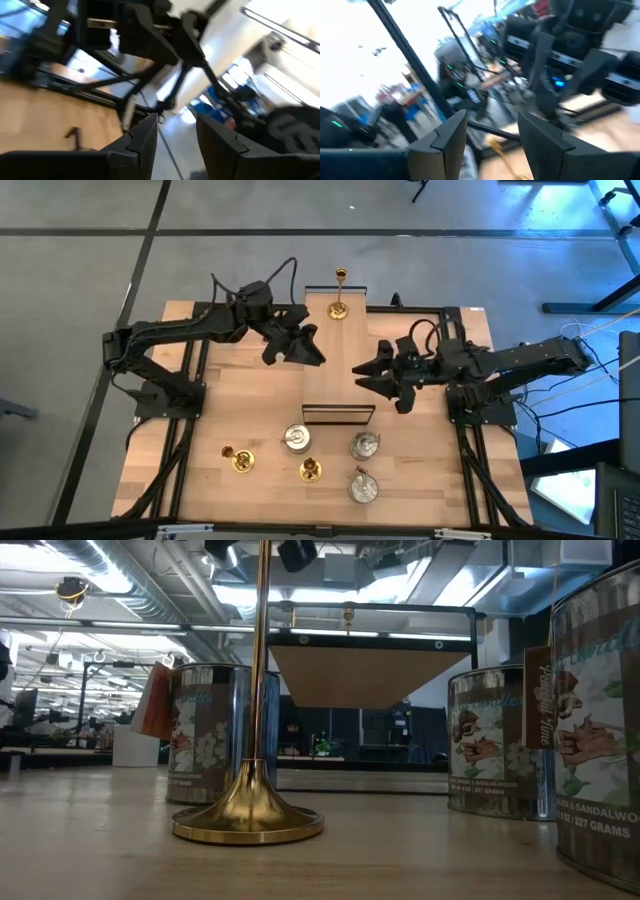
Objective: Pick & Place candle stick holders
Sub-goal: Put the top right silver scented candle on the shelf
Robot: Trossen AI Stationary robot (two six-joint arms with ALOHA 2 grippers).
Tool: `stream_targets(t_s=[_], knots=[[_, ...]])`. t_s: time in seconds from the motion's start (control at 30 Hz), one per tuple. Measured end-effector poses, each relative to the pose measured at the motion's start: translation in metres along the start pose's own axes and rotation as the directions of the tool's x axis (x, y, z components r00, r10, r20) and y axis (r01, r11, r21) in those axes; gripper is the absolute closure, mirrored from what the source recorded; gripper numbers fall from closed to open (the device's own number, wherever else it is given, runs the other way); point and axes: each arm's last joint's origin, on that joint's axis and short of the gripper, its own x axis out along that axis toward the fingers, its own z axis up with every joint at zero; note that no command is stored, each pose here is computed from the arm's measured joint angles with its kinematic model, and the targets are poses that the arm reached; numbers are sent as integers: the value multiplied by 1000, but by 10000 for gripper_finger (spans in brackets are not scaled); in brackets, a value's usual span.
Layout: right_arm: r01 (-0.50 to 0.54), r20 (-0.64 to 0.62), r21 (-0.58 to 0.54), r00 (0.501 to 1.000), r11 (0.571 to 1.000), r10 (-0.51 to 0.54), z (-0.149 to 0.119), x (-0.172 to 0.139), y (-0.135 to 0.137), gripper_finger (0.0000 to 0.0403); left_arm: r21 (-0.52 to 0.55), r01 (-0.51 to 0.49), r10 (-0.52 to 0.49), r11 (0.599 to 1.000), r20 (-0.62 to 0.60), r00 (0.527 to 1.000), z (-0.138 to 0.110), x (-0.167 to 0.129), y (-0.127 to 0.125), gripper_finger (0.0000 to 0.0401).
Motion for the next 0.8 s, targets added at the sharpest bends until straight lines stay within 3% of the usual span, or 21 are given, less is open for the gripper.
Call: stream_targets(t_s=[0.13, 0.33, 0.43, 0.63, 0.8], knots=[[-90, 106, 91, 991, 992, 80, 5, 6, 7, 224, -52, 87, -91, 995, -83, 992, -5, 4, -6, 270], [-151, 196, 123, 973, 981, 125, 12, 8, 10, 224, -39, 165, -168, 986, -115, 979, -13, 20, -25, 270], [-121, 148, 143, 984, 982, 99, 7, 9, 7, 224, -106, 204, -218, 973, -140, 966, -19, 30, -37, 270], [25, -87, 233, 996, 972, -5, -28, 9, 15, 224, -171, 321, -358, 932, -283, 890, -32, 38, -53, 270], [139, -144, 268, 984, 953, -103, -55, 6, 32, 224, -130, 353, -376, 926, -288, 881, -31, 34, -65, 270]])
